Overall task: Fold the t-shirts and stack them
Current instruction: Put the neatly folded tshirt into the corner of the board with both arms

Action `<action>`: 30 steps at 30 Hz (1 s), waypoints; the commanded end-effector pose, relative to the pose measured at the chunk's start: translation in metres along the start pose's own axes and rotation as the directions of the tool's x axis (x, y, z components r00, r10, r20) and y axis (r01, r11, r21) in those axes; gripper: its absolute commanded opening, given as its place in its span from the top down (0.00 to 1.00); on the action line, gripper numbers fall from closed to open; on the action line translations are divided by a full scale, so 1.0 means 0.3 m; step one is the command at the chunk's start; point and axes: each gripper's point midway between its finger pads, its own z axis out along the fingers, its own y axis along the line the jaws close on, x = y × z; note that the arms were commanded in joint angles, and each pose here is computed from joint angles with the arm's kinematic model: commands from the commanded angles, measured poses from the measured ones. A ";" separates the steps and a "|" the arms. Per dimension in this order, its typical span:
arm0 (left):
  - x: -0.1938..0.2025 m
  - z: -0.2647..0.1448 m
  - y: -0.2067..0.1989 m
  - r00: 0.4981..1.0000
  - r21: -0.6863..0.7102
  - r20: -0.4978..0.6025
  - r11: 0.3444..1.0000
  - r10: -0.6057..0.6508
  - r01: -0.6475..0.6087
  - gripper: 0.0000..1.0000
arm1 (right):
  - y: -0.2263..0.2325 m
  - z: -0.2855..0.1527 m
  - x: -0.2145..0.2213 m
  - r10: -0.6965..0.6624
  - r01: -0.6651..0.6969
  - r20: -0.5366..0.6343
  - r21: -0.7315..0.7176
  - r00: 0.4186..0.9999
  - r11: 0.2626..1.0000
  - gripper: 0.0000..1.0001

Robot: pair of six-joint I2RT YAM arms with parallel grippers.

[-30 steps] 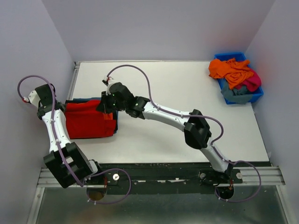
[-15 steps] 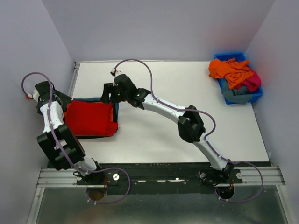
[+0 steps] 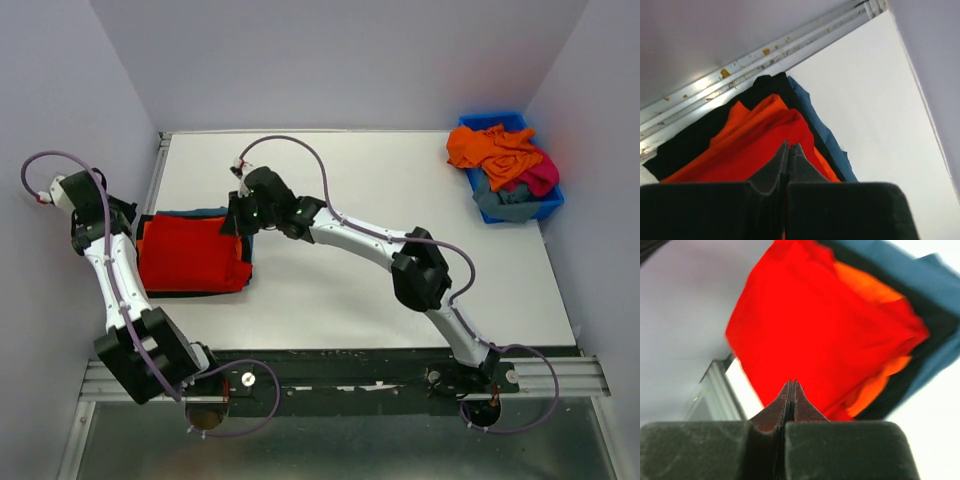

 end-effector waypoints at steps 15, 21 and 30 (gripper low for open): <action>0.411 0.367 0.080 0.917 -0.130 -0.391 0.991 -0.079 0.029 1.00 | -0.023 0.124 0.501 0.153 -0.186 -0.334 -0.068 0.930 0.980 0.99; 0.282 0.291 0.029 0.950 -0.098 -0.312 0.995 -0.016 -0.015 1.00 | -0.002 0.019 0.387 0.080 -0.103 -0.259 -0.078 0.963 0.992 0.99; 0.249 -0.025 -0.054 0.967 0.081 -0.239 0.994 0.092 -0.074 1.00 | -0.049 -0.292 0.187 -0.039 0.037 -0.066 -0.036 0.997 0.999 0.98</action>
